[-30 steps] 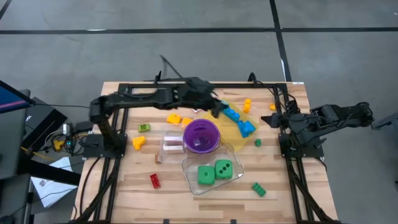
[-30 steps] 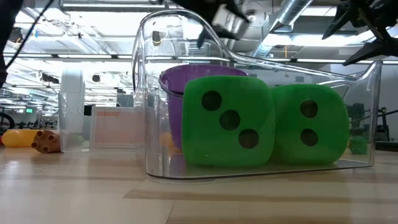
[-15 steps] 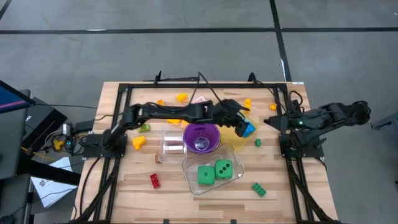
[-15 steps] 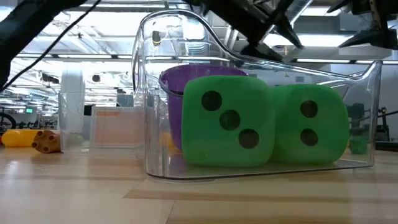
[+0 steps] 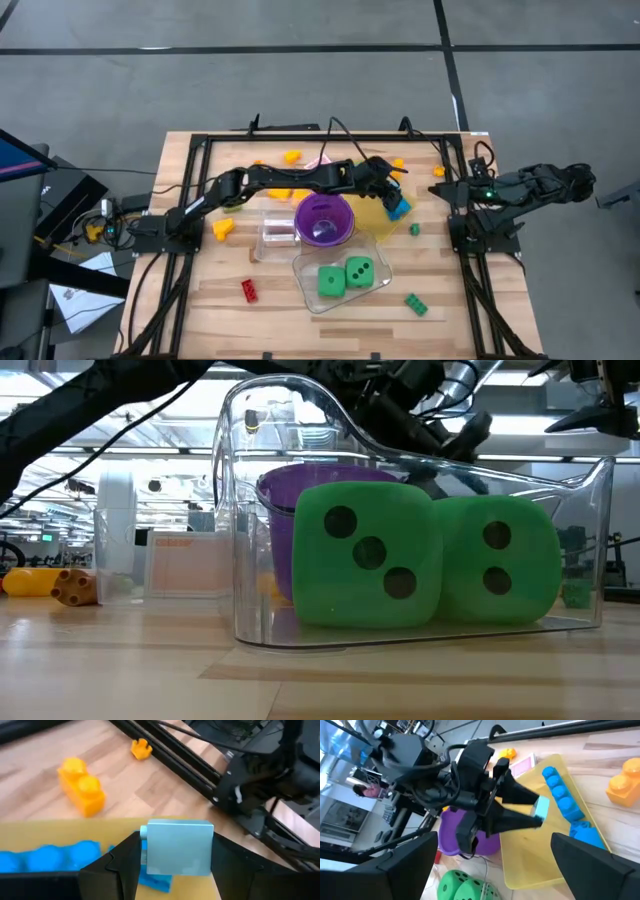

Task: Pick & Place Toys
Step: Put the small light blue game piece into the yellow bin

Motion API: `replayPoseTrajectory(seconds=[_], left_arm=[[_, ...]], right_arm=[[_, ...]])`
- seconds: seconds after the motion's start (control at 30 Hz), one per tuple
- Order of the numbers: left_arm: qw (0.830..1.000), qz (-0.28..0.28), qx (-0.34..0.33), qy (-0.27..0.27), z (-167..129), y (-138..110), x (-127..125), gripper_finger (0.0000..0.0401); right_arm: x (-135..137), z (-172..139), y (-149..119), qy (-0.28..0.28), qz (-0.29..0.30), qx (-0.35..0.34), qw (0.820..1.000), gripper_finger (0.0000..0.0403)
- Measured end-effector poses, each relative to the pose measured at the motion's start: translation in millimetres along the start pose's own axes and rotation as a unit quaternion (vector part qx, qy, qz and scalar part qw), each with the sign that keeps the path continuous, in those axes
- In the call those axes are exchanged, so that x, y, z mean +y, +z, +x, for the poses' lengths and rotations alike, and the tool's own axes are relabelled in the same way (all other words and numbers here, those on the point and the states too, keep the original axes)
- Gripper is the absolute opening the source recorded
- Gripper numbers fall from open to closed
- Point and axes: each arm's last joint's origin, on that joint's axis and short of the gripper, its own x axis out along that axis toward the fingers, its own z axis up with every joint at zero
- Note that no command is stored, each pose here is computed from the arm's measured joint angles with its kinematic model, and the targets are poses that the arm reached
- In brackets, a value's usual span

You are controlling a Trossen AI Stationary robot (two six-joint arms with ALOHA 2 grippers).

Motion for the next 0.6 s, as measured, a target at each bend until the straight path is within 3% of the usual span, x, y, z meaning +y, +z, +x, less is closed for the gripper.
replayPoseTrajectory(seconds=[0.3,0.6], left_arm=[[1.0,0.025,-0.003,0.003,5,5,13,0.0189],[0.999,0.047,0.014,0.001,20,-14,12,0.0191]], right_arm=[[0,0,1,-0.007,0.006,-0.018,1.0,0.0379],[-1,0,2,-0.011,0.008,-0.029,0.999,0.0379]])
